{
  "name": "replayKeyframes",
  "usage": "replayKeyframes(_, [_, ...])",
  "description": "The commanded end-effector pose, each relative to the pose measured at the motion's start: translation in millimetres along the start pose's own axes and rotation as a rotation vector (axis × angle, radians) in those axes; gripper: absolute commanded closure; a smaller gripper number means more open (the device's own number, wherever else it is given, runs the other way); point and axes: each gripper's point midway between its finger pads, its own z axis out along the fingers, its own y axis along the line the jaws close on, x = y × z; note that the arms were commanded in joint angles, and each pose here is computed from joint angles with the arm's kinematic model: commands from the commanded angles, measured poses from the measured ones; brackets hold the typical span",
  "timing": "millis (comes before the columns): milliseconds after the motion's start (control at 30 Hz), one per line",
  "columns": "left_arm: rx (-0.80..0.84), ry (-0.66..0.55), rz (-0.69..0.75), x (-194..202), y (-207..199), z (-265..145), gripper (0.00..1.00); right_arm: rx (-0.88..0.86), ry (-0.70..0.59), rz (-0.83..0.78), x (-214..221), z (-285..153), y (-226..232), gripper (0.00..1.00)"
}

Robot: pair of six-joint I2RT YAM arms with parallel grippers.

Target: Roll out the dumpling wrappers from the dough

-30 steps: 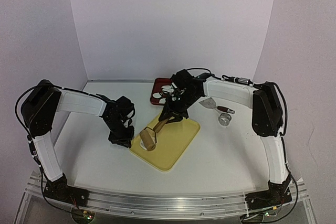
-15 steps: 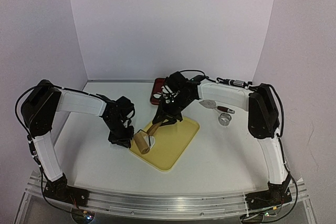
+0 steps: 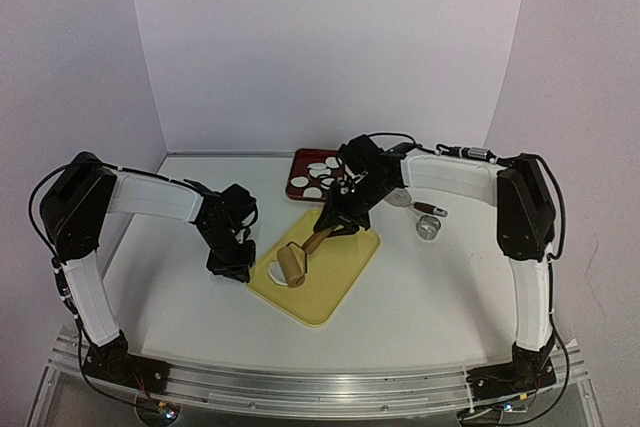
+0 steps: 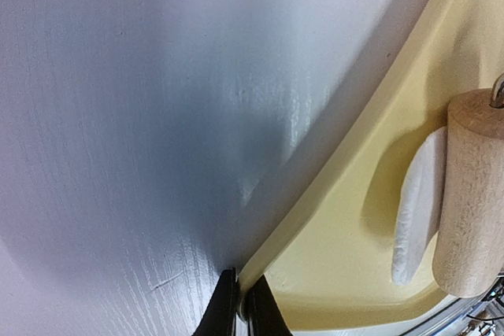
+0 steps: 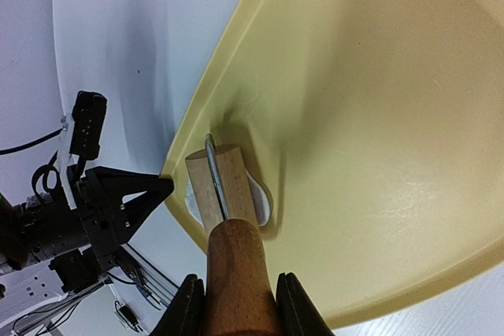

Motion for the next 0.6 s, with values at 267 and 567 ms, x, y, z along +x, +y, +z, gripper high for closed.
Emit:
replayKeyframes(267, [0.035,-0.047,-0.002,-9.1,-11.1,-6.2,1.0,0.384,0.175,-0.031,57.4,68.1,-79.8,1.0])
replayKeyframes(567, [0.032,-0.059,-0.007,-13.6,-12.2,-7.4,1.0,0.493,0.099,0.09,43.0,17.3,-136.9,1.0])
